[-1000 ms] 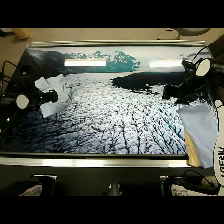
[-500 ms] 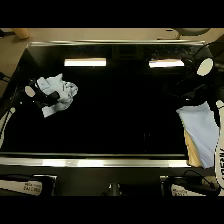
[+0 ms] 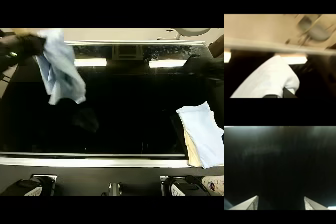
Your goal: Fold the shirts.
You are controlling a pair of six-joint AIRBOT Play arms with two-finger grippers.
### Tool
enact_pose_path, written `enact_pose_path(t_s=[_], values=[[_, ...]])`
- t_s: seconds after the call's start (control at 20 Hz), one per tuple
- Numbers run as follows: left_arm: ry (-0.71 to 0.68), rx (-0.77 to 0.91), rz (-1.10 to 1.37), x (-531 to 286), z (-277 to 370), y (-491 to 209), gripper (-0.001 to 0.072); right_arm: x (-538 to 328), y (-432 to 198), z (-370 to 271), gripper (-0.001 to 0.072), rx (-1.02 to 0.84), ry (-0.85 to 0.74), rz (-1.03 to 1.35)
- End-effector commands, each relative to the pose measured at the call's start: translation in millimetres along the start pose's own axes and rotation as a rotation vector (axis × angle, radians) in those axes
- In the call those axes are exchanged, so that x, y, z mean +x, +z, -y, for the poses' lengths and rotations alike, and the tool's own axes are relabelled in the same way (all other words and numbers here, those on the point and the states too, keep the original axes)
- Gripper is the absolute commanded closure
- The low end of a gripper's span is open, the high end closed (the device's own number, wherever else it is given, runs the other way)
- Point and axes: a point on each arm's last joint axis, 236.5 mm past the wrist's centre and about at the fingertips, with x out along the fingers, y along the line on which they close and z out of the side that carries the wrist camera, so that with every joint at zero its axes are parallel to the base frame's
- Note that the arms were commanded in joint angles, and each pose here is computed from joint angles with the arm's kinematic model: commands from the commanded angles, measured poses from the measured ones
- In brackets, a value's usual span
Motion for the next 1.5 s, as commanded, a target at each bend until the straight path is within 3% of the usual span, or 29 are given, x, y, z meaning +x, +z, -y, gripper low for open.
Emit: enact_pose_path(t_s=[0.0,0.15,0.35,0.45,0.55,0.75,1.05,1.45], values=[[-0.192,0.003,0.117,-65.2,88.4,37.6,0.068,-76.1,24.3,0.8,0.0106,0.024,-0.023,0.171],[-0.209,-0.041,-0.13,-31.1,97.9,-56.2,0.068,-94.0,-11.7,4.8,0.0106,0.027,-0.048,0.049],[-0.106,-0.174,-0.563,8.8,73.3,-271.2,0.0679,-50.1,-116.5,12.7,0.0105,0.048,-0.068,-0.416],[-0.049,-0.196,-0.703,7.8,59.3,-356.4,0.0679,-9.2,-171.9,0.1,0.0101,0.069,0.011,-0.6],[-0.018,-0.195,-0.815,-1.5,50.8,-396.5,0.0679,29.7,-229.1,-24.9,0.0083,0.162,0.132,-0.744],[-0.028,-0.075,-0.871,-16.1,36.4,-394.2,0.0679,72.1,-305.2,-85.3,0.0076,0.399,0.377,-0.919],[0.024,0.023,-0.941,-46.3,10.2,-384.1,0.0678,141.9,-351.1,-154.8,0.0076,0.487,0.405,-0.907],[-0.004,0.026,-0.866,-53.1,20.2,-356.4,0.0678,157.7,-368.9,-213.4,0.0078,0.655,0.467,-0.925]])
